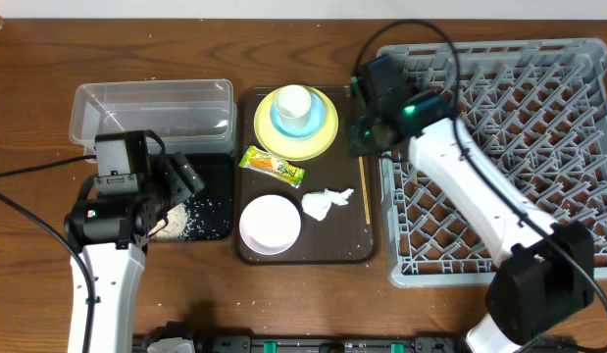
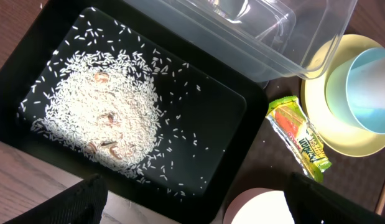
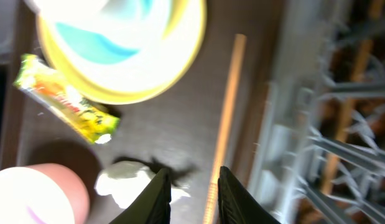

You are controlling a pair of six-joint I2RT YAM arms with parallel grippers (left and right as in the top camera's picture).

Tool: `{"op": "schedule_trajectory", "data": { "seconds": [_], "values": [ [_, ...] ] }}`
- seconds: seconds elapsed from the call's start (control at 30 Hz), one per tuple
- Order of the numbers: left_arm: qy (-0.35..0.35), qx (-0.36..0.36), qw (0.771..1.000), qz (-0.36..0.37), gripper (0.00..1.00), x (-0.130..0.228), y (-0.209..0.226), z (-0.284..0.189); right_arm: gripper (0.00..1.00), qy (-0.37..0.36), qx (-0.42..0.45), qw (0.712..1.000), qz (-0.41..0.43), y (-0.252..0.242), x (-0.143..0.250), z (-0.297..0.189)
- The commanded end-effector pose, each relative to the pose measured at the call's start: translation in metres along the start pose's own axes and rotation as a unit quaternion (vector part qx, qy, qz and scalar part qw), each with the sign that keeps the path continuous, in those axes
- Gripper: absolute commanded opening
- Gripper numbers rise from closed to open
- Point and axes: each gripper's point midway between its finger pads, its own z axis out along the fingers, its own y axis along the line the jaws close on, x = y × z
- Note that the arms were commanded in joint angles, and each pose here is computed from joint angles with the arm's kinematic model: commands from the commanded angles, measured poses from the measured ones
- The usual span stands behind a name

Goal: Sort waste into correct bins and load items into the dishwasher rack
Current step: 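Return the right gripper to the brown tray and grasp the second chopstick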

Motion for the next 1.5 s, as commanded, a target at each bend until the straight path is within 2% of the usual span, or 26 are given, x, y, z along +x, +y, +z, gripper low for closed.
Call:
{"op": "schedule_trajectory", "data": {
  "seconds": [0.0, 0.2, 0.33, 0.5, 0.77, 0.97, 1.27, 1.47],
  "values": [
    [-0.010, -0.005, 1.000, -0.002, 0.93, -0.005, 0.002, -0.004, 0.24, -0.005, 0.038, 0.999, -0.019, 0.010, 0.006, 0.010],
    [-0.010, -0.005, 1.000, -0.002, 0.93, -0.005, 0.002, -0.004, 0.26, -0.015, 0.115, 0.993, -0.014, 0.005, 0.010, 0.026],
    [-0.010, -0.005, 1.000, -0.002, 0.93, -0.005, 0.002, -0.004, 0.31, -0.002, 0.136, 0.991, -0.004, -0.003, 0.015, 0.043],
    [-0.010, -0.005, 1.000, -0.002, 0.93, -0.005, 0.002, -0.004, 0.32, 0.025, 0.153, 0.988, 0.017, -0.018, 0.024, 0.069],
    [-0.010, -0.005, 1.000, -0.002, 0.93, -0.005, 0.002, -0.004, 0.27, 0.064, 0.170, 0.983, 0.015, -0.028, 0.043, 0.109],
    [-0.010, -0.005, 1.000, -0.002, 0.93, -0.005, 0.002, -0.004, 0.27, 0.081, 0.183, 0.978, 0.050, -0.034, 0.055, 0.129],
    [-0.010, -0.005, 1.000, -0.002, 0.93, -0.005, 0.002, -0.004, 0.28, 0.082, 0.178, 0.979, 0.054, -0.032, 0.056, 0.131],
    [-0.010, -0.005, 1.000, -0.002, 0.93, -0.005, 0.002, -0.004, 0.29, 0.065, 0.169, 0.982, 0.057, -0.025, 0.037, 0.117]
  ]
}}
